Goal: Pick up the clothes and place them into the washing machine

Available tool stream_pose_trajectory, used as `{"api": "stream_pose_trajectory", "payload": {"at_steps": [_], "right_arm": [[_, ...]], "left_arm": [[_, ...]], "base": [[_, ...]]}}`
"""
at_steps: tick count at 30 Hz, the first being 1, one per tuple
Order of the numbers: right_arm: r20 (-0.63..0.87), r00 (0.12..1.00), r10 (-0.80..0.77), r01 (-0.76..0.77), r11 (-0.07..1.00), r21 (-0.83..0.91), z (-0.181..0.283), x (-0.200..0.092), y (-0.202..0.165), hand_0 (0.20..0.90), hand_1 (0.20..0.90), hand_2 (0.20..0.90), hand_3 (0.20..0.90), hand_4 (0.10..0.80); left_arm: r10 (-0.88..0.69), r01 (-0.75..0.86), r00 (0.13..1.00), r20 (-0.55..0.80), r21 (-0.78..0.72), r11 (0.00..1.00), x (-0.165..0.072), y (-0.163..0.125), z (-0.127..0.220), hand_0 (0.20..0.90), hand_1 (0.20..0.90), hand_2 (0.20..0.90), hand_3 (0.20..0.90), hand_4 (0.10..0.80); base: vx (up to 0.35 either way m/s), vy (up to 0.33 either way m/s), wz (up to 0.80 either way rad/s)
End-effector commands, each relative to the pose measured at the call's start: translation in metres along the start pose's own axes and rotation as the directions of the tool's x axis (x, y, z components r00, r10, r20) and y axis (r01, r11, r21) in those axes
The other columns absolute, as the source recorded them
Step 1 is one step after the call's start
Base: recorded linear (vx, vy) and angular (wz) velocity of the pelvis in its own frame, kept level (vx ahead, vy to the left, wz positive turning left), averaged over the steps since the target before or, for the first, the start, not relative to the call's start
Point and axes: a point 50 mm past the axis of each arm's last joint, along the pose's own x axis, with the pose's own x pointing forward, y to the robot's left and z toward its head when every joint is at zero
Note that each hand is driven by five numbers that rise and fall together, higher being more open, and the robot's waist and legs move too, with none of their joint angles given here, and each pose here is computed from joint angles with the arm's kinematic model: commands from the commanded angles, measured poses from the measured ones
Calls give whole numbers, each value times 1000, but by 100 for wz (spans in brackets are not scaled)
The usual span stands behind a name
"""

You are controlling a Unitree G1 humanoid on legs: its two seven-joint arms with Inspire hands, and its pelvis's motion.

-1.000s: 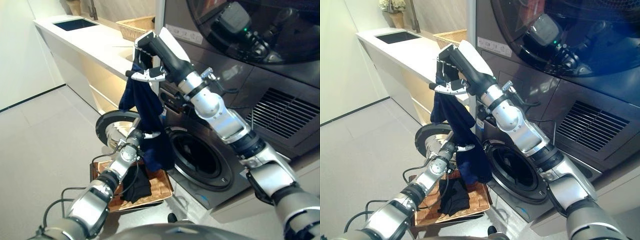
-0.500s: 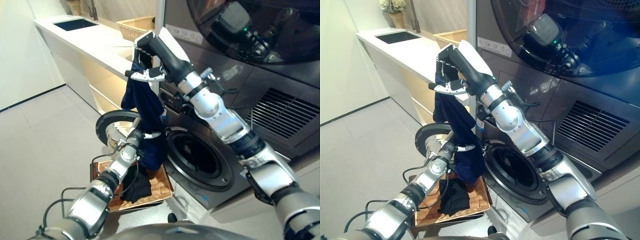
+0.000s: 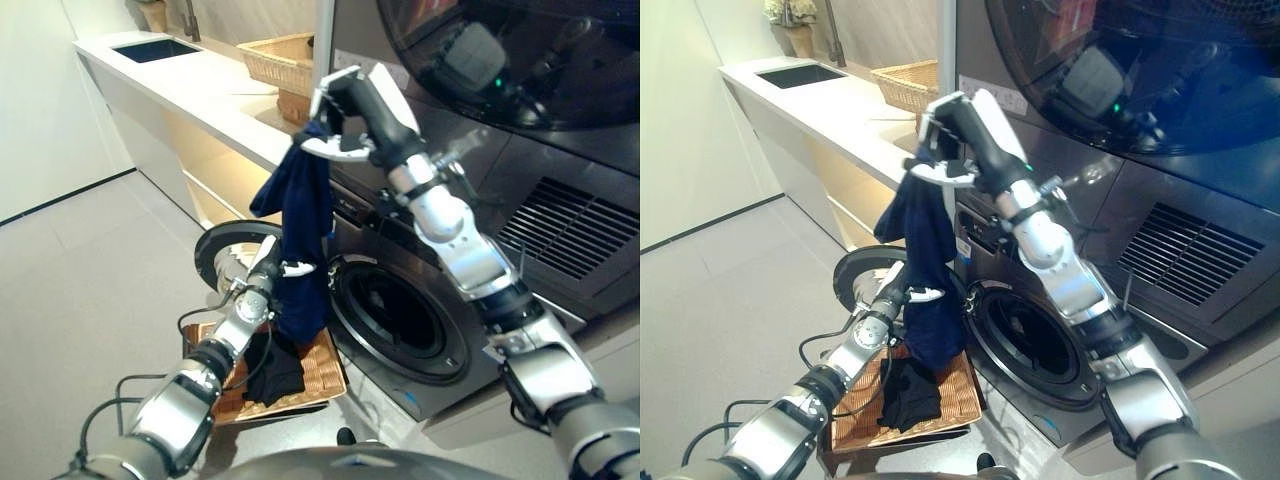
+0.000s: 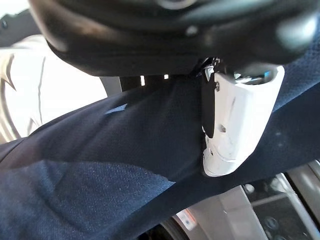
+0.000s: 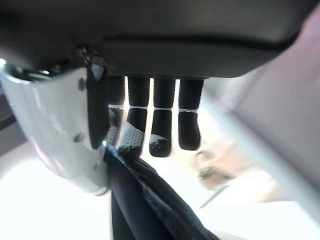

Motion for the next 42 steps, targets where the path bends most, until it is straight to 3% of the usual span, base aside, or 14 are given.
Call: {"api": "stream_pose_trajectory", "payload": {"at_steps": [1, 2, 3, 9, 18, 27, 34, 42], "right_arm": [[73, 973, -220, 221, 975, -1, 9, 0, -42, 335, 335, 335, 335, 396], [41, 969, -243, 243, 970, 2, 1, -6, -44, 826, 826, 826, 826, 747], [40, 969, -244, 244, 970, 3, 1, -6, -44, 900, 900, 900, 900, 800], [-179, 942, -284, 281, 959, -42, -47, -46, -47, 900, 900, 900, 900, 800], [-438, 872, -220, 93, 951, -293, -97, -94, -54, 900, 900, 900, 900, 800], [-471, 870, -148, 13, 961, -277, -100, -111, -50, 900, 900, 900, 900, 800], [-462, 887, -6, -52, 992, -112, -96, -116, -32, 900, 900, 900, 900, 800], [-506, 862, 34, -56, 998, -28, -106, -123, -19, 900, 900, 900, 900, 800]], "left_arm": [[103, -110, 972, 211, 22, 994, 25, 36, 64, 200, 200, 200, 200, 300], [110, -118, 972, 208, 25, 993, 24, 39, 62, 200, 200, 200, 200, 300], [109, -117, 972, 208, 26, 993, 24, 39, 62, 200, 200, 200, 200, 300], [146, -159, 970, 197, 52, 986, 23, 57, 55, 200, 200, 200, 200, 300], [177, -201, 961, 211, 101, 974, 19, 80, 53, 200, 200, 200, 200, 300], [208, -237, 952, 224, 109, 965, 16, 96, 54, 200, 200, 200, 200, 300], [219, -250, 947, 236, 107, 962, 16, 104, 56, 200, 200, 200, 200, 300], [221, -264, 942, 254, 151, 953, 15, 110, 60, 200, 200, 200, 200, 300]], "base": [[0, 0, 0], [0, 0, 0], [0, 0, 0], [0, 0, 0], [0, 0, 0], [0, 0, 0], [0, 0, 0], [0, 0, 0]]}}
